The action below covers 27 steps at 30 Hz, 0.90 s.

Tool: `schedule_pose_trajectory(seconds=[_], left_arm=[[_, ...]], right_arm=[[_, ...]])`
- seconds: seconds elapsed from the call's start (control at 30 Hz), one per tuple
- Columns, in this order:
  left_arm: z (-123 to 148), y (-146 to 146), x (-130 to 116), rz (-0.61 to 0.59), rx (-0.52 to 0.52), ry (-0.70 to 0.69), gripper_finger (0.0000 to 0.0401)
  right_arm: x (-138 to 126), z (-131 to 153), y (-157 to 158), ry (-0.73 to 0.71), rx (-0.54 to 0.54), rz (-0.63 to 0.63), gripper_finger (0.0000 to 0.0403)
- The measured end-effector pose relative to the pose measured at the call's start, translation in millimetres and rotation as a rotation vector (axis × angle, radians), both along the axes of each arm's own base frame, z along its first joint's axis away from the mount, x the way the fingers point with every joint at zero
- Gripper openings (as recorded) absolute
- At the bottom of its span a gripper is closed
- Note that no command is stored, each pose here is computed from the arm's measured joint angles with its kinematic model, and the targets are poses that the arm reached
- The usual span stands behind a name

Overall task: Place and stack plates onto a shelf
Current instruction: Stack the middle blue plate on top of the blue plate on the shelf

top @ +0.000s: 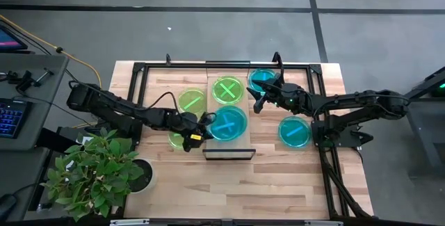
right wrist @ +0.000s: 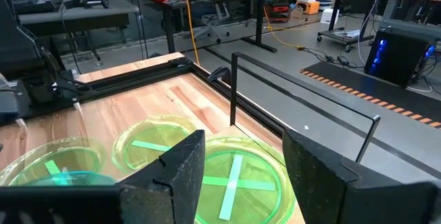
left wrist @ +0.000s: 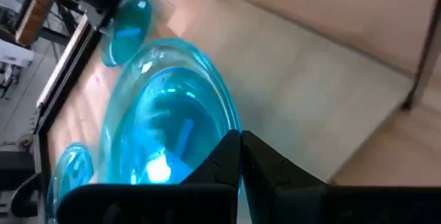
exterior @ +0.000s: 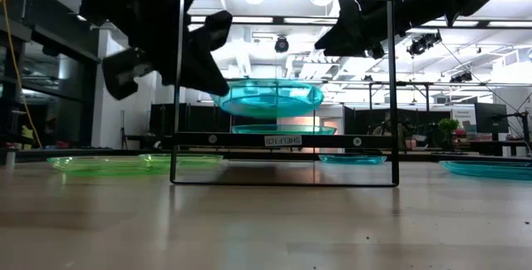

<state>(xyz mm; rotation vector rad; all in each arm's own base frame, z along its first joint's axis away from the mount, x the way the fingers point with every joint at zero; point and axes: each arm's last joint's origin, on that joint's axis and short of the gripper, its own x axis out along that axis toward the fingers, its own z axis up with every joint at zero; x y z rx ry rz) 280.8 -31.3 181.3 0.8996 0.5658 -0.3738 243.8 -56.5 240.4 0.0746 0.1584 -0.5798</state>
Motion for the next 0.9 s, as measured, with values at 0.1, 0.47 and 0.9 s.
schedule_pose_trajectory(seconds=[0.1, 0.47, 0.9], left_arm=[[-7.4, 1.3, 5.2, -0.001, 0.041, 0.003, 0.0], [-34.1, 2.9, 21.4, 0.049, 0.112, -0.01, 0.0001], [-31.2, 1.4, 24.5, 0.064, 0.143, -0.06, 0.0056]], right_arm=[[0.0, 0.0, 0.0, 0.0, 0.0, 0.0, 0.0184], [0.0, 0.0, 0.0, 0.0, 0.0, 0.0, 0.0184], [0.0, 0.0, 0.0, 0.001, 0.0, 0.0, 0.0184]])
